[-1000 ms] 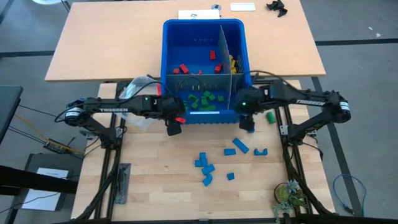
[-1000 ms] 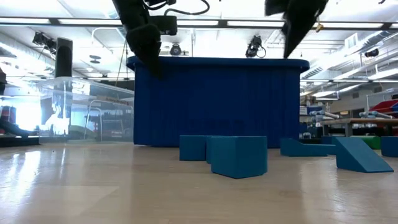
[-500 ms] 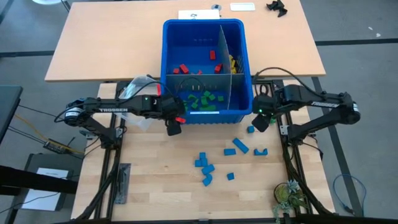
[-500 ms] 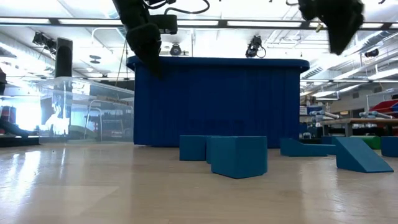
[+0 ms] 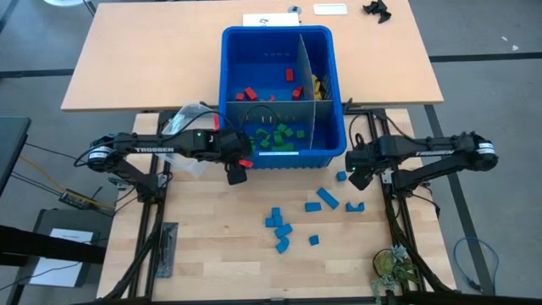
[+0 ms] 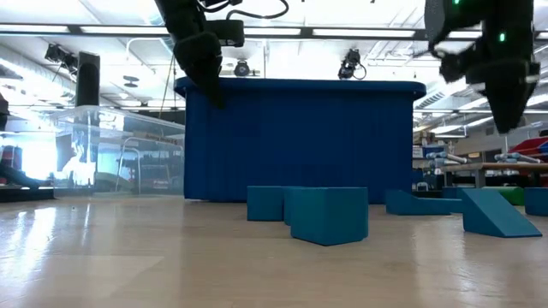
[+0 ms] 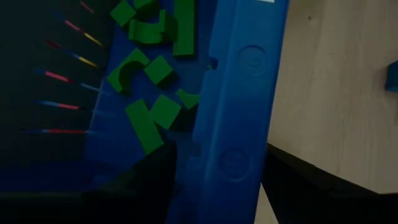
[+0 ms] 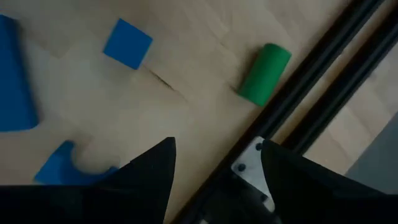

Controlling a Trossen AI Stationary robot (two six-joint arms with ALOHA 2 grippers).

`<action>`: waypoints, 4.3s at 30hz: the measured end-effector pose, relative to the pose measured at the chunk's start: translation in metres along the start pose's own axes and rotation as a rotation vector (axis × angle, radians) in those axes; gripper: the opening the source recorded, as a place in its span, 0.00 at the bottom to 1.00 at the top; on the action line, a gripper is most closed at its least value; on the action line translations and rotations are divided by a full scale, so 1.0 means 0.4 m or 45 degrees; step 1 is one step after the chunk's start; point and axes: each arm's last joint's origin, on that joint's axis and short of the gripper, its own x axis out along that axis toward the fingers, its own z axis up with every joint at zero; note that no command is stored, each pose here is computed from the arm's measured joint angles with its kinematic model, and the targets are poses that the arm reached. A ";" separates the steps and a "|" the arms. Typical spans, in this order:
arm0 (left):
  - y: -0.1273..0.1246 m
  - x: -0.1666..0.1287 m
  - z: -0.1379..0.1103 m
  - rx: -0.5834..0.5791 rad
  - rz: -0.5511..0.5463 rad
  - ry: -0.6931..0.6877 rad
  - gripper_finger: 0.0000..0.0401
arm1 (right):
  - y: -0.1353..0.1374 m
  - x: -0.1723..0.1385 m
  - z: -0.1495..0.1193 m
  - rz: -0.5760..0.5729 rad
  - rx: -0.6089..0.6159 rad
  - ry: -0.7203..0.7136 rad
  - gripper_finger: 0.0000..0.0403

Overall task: Sort blocks
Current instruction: Put the green block into the blue bin

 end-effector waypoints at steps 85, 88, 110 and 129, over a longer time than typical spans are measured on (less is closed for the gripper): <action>0.002 -0.001 0.015 -0.043 0.035 -0.076 0.58 | 0.023 0.223 0.095 0.161 0.064 0.266 0.32; 0.002 -0.001 0.015 -0.045 0.038 -0.076 0.58 | 0.023 0.191 0.073 0.203 0.069 0.227 0.32; 0.024 -0.064 0.052 0.003 0.076 -0.113 0.58 | 0.010 -0.162 0.075 0.964 -0.102 -0.685 0.32; 0.044 -0.125 0.094 0.002 -0.020 -0.241 0.58 | 0.075 -0.258 0.208 1.074 -0.272 -1.535 0.32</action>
